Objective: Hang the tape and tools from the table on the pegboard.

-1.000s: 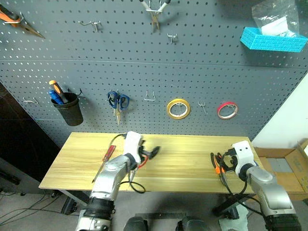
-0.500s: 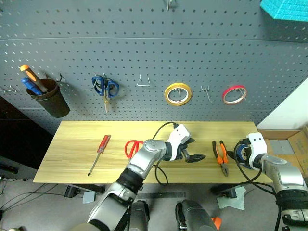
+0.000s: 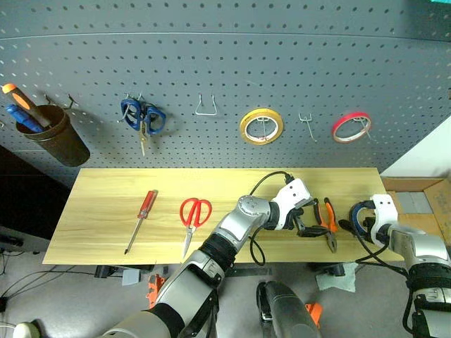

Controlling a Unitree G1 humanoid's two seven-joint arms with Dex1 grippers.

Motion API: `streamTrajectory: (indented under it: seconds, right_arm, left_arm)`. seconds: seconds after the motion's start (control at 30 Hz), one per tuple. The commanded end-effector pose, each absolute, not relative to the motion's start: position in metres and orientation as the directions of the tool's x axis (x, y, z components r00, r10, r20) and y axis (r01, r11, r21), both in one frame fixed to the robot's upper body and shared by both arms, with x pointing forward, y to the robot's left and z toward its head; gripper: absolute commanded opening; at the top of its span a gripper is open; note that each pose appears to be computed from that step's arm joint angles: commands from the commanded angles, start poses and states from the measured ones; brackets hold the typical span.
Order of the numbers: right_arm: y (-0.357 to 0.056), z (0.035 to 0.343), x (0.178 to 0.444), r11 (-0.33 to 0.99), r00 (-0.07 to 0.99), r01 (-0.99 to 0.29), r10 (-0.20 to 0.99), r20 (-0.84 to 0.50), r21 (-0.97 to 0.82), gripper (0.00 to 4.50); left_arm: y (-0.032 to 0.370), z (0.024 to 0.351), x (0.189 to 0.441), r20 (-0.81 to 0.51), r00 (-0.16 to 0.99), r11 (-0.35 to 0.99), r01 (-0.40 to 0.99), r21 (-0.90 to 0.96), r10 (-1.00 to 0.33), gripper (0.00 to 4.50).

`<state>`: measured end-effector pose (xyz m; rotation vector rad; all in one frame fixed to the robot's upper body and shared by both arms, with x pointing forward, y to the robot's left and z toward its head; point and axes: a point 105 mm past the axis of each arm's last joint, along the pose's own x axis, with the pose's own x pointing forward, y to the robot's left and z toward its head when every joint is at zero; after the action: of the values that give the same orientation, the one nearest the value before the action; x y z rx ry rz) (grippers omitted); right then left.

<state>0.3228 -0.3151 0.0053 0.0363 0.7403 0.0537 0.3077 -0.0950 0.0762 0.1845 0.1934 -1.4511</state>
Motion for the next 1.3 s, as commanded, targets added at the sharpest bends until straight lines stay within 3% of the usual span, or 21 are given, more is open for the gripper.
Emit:
streamTrajectory:
  seconds: [0.03, 0.1, 0.2, 0.57, 0.73, 0.97, 1.1, 1.3]
  right_arm:
    - [-0.319, -0.010, 0.311, 0.994, 0.692, 0.018, 0.063, -0.719, 0.104, 4.50]
    - [-0.319, -0.013, 0.311, 0.992, 0.685, 0.030, 0.070, -0.725, 0.125, 4.50]
    - [-0.318, -0.016, 0.310, 0.988, 0.674, 0.037, 0.084, -0.734, 0.147, 3.99]
    - [-0.317, -0.016, 0.313, 0.988, 0.672, 0.018, 0.101, -0.733, 0.153, 0.43]
    - [-0.318, -0.015, 0.314, 0.994, 0.686, -0.008, 0.083, -0.723, 0.106, 0.39]
    - [-0.297, 0.019, 0.305, 0.949, 0.807, -0.229, 0.061, -0.588, -0.217, 0.39]
    - [-0.252, 0.055, 0.285, 0.814, 0.890, -0.349, 0.133, -0.436, -0.464, 0.39]
    - [-0.212, 0.073, 0.261, 0.646, 0.938, -0.340, 0.186, -0.292, -0.684, 0.39]
  left_arm:
    - [-0.102, 0.081, 0.298, -0.226, 0.062, 0.054, 0.998, 0.039, -0.972, 4.46]
    - [-0.102, 0.080, 0.297, -0.227, 0.056, 0.048, 0.998, 0.038, -0.972, 4.46]
    - [-0.102, 0.080, 0.295, -0.228, 0.050, 0.043, 0.998, 0.037, -0.972, 4.50]
    - [-0.102, 0.080, 0.298, -0.228, 0.058, 0.050, 0.998, 0.039, -0.972, 4.50]
    - [-0.103, 0.081, 0.298, -0.225, 0.060, 0.052, 0.998, 0.040, -0.972, 4.50]
    - [-0.087, 0.106, 0.311, -0.093, 0.187, 0.186, 0.982, 0.017, -0.978, 4.50]
    - [-0.059, 0.118, 0.301, -0.051, 0.212, 0.216, 0.973, -0.086, -0.976, 4.50]
    - [-0.016, 0.129, 0.292, -0.043, 0.300, 0.303, 0.942, -0.144, -0.953, 4.50]
